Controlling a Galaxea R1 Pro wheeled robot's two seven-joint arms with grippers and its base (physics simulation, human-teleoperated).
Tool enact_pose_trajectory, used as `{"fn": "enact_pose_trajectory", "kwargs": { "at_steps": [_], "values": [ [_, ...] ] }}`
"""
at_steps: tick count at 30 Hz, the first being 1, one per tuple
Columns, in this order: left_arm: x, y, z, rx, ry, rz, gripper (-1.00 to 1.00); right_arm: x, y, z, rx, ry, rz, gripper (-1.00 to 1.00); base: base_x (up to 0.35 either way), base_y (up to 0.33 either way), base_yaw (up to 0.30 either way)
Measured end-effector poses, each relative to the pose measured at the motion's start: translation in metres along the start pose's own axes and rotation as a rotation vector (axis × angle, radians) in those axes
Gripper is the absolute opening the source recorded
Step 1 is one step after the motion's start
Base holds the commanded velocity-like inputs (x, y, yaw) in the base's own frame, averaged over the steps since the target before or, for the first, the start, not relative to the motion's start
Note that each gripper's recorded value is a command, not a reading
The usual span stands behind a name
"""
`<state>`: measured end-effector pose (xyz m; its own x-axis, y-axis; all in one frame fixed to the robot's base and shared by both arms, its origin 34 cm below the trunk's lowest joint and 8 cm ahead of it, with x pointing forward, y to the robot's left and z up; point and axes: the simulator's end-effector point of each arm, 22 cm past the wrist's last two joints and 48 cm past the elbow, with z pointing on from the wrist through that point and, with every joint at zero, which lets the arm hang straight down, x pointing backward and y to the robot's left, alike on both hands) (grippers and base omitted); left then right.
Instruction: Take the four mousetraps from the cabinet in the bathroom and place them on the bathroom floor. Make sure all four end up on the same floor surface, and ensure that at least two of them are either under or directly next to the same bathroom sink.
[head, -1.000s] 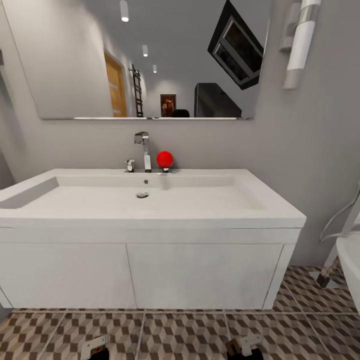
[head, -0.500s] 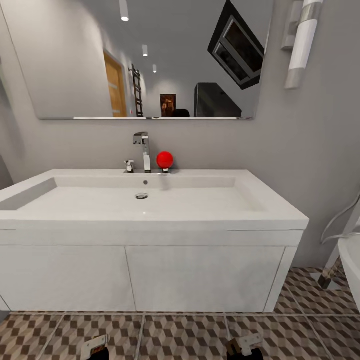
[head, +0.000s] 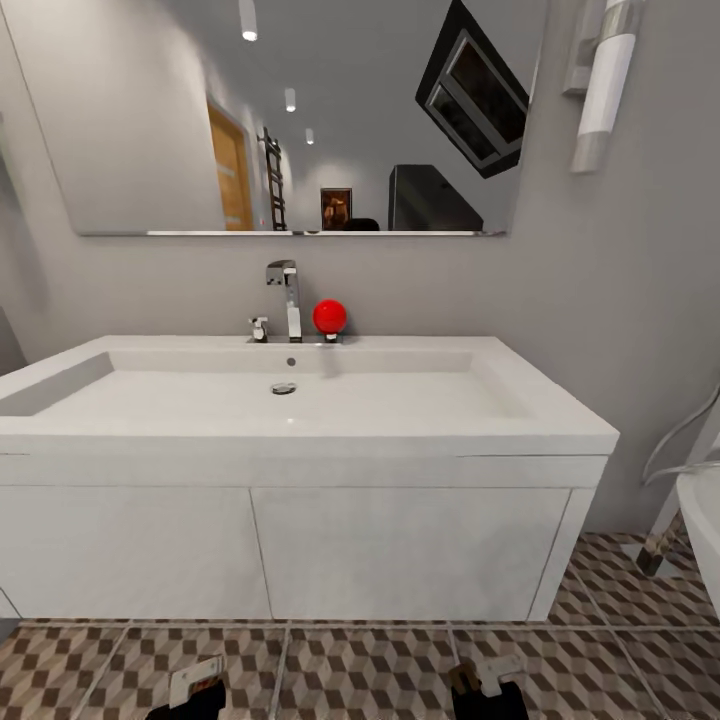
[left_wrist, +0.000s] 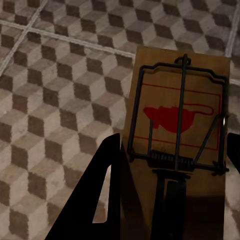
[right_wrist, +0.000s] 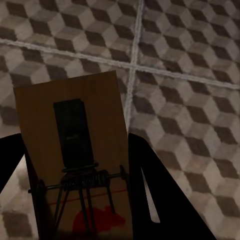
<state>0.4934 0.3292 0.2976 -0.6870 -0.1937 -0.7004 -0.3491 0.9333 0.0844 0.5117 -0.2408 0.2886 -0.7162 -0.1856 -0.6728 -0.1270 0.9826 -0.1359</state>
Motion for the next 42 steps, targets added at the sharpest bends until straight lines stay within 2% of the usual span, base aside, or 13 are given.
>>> {"fn": "enact_pose_trajectory", "kwargs": {
  "at_steps": [5, 10, 17, 30, 42],
  "values": [
    [0.013, -0.003, 0.007, 0.008, 0.051, 0.022, -1.0, 0.002, 0.001, 0.007, 0.003, -0.016, 0.001, -1.0, 0.0, 0.0, 0.0],
    [0.023, -0.005, 0.012, 0.013, 0.053, 0.022, -1.0, -0.003, 0.0, 0.015, 0.008, -0.047, 0.002, -1.0, 0.0, 0.0, 0.0],
    [0.035, -0.004, 0.021, 0.01, 0.048, 0.02, -1.0, 0.008, 0.003, 0.023, 0.008, -0.053, 0.002, -1.0, 0.0, 0.0, 0.0],
    [0.057, -0.002, 0.028, 0.001, 0.081, 0.027, -1.0, 0.035, 0.008, 0.032, -0.002, -0.001, 0.001, -1.0, 0.0, 0.0, 0.0],
    [0.057, -0.005, 0.028, 0.004, 0.078, 0.022, -1.0, 0.035, 0.008, 0.032, -0.002, -0.001, 0.0, -1.0, 0.0, 0.0, 0.0]
  ]
}}
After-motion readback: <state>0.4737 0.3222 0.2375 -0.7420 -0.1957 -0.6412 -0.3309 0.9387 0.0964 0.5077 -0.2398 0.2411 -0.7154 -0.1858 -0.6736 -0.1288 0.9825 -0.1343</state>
